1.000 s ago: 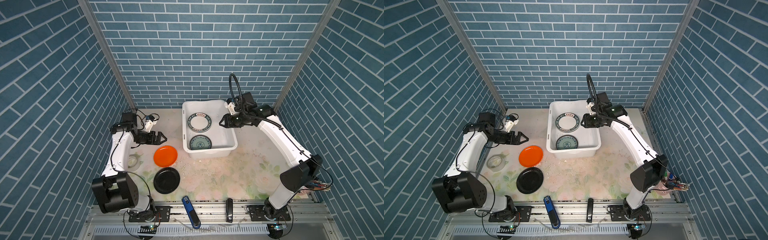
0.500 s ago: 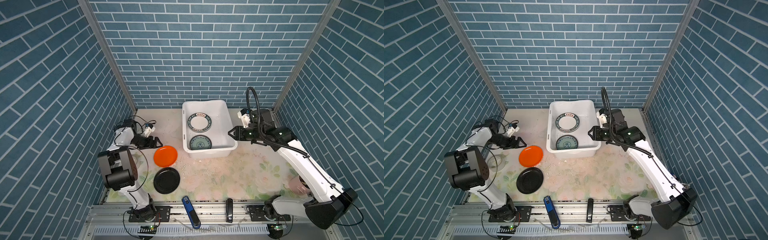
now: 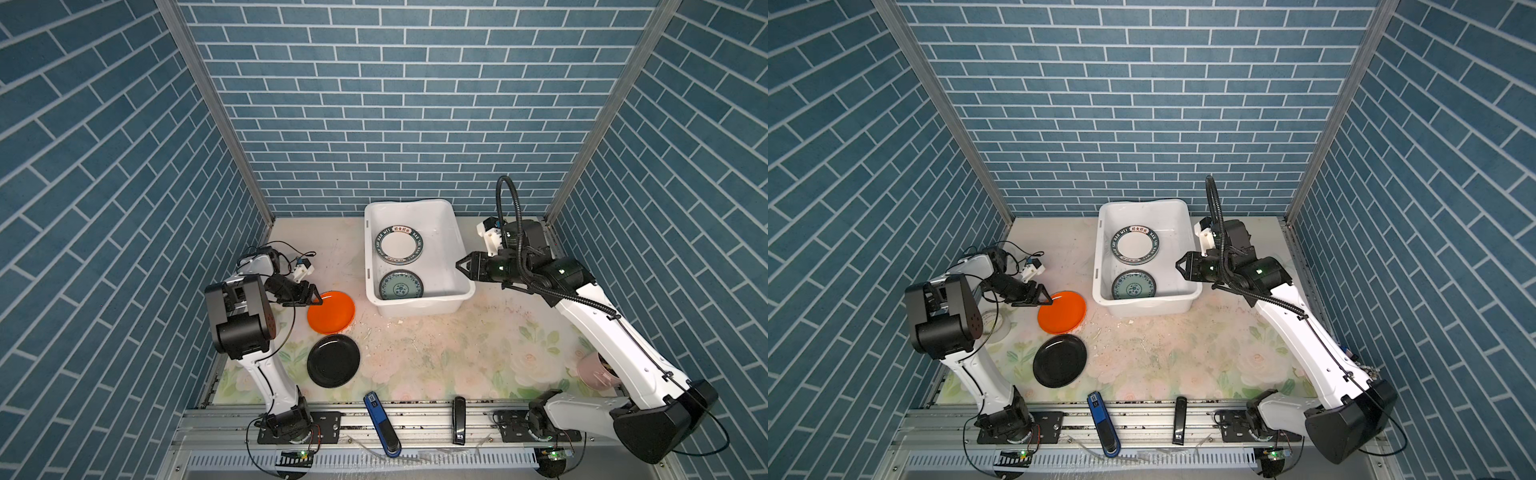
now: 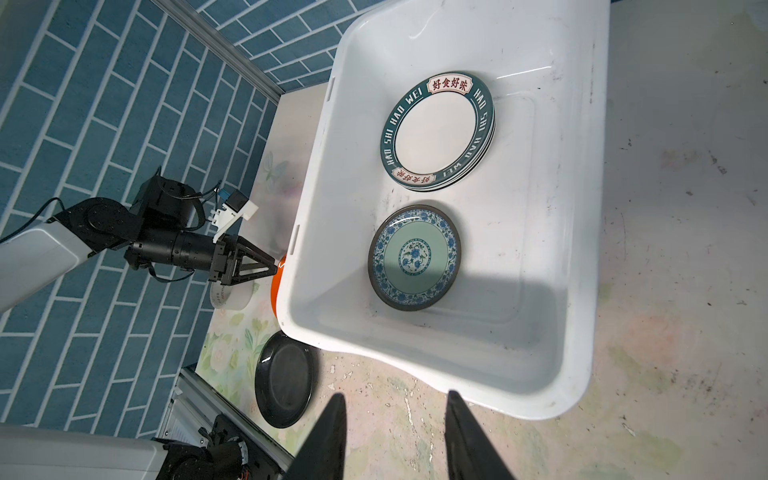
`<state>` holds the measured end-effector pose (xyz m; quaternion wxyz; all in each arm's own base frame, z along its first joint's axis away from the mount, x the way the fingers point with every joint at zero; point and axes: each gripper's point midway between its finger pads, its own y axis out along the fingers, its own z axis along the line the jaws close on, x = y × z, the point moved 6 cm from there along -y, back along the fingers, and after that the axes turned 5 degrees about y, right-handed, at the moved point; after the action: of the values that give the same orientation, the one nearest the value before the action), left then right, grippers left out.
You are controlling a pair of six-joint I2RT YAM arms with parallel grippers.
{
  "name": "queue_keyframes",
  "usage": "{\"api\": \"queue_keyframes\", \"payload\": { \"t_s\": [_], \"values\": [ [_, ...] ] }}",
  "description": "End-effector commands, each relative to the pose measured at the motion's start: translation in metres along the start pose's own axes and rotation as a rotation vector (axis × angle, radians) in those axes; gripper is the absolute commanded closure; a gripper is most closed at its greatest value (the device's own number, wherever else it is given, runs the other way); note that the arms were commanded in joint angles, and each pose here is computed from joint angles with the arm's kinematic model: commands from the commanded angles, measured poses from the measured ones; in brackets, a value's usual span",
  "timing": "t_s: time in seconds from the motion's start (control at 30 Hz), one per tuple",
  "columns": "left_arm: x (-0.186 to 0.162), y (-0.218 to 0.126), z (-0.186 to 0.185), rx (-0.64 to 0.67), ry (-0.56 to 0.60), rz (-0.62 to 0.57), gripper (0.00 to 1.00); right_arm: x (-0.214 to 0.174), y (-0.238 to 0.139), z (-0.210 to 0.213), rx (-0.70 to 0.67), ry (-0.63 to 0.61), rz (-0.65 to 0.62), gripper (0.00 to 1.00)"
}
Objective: Place the plates into the plastic bin on the countertop
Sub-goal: 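Lower the left gripper onto the orange plate edge and grip it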
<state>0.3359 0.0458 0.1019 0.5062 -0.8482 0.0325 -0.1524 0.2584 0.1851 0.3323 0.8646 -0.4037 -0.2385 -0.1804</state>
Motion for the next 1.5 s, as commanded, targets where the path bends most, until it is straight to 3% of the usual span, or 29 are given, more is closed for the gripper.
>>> {"api": "queue_keyframes", "payload": {
  "t_s": [0.0, 0.77, 1.47],
  "values": [
    [-0.002, 0.004, 0.004, -0.011, 0.016, 0.033, 0.32, 0.003, 0.005, 0.0, 0.017, 0.029, -0.008, 0.61],
    [-0.006, 0.021, 0.01, -0.081, -0.002, 0.09, 0.59, 0.0, 0.011, -0.002, 0.034, 0.054, -0.012, 0.62],
    [-0.004, 0.022, 0.009, -0.088, -0.015, 0.079, 0.77, -0.001, 0.019, -0.003, 0.051, 0.075, -0.014, 0.63]
  ]
}}
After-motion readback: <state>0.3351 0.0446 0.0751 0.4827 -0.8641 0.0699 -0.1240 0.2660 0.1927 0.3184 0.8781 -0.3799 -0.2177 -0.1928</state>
